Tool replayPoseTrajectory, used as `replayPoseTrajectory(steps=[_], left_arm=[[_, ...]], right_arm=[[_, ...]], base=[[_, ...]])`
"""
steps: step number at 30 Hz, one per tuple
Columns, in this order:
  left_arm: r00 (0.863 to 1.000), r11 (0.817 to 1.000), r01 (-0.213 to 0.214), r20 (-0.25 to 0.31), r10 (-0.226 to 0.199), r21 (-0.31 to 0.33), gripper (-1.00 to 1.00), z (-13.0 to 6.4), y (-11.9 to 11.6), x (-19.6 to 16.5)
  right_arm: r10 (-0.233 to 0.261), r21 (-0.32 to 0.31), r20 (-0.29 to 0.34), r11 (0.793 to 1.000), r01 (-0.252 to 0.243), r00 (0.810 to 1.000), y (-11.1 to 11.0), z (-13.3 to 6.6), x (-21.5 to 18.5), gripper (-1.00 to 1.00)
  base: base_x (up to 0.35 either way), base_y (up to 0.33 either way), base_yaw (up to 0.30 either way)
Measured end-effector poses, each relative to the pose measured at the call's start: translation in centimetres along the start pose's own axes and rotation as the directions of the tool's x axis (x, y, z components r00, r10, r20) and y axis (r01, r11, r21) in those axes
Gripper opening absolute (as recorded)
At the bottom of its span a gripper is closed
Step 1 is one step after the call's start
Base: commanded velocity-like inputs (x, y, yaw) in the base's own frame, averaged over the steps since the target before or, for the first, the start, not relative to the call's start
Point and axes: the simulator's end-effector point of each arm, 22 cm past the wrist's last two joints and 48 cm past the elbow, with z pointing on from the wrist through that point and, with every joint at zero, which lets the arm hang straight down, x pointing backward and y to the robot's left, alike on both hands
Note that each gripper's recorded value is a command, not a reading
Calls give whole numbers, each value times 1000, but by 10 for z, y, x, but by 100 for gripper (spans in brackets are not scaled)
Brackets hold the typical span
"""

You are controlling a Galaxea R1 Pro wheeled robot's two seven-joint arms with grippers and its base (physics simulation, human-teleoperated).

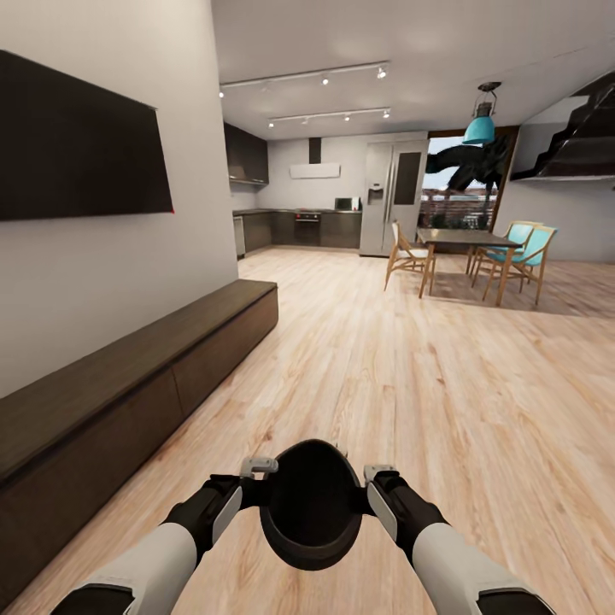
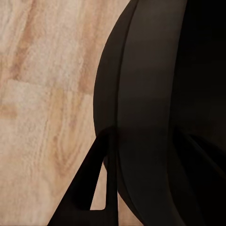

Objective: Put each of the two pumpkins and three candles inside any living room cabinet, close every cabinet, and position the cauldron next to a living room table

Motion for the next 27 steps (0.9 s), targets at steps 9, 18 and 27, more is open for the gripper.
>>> replayPoseTrajectory(steps=[9,18,27], left_arm=[[1000,1000,0,-4,0,0,-100,-13,-2,-15],[1000,1000,1,-5,-1,0,-100,-25,-4,-31],[1000,1000,1,-7,-1,0,-100,-38,-6,-46]], right_arm=[[1,-1,-4,1000,-1,1000,1,-14,-13,-100],[0,0,-5,1000,0,1000,2,-30,-27,-100],[0,0,-7,1000,0,1000,3,-44,-40,-100]], base=[[0,0,0],[-13,0,0],[-258,0,0]])
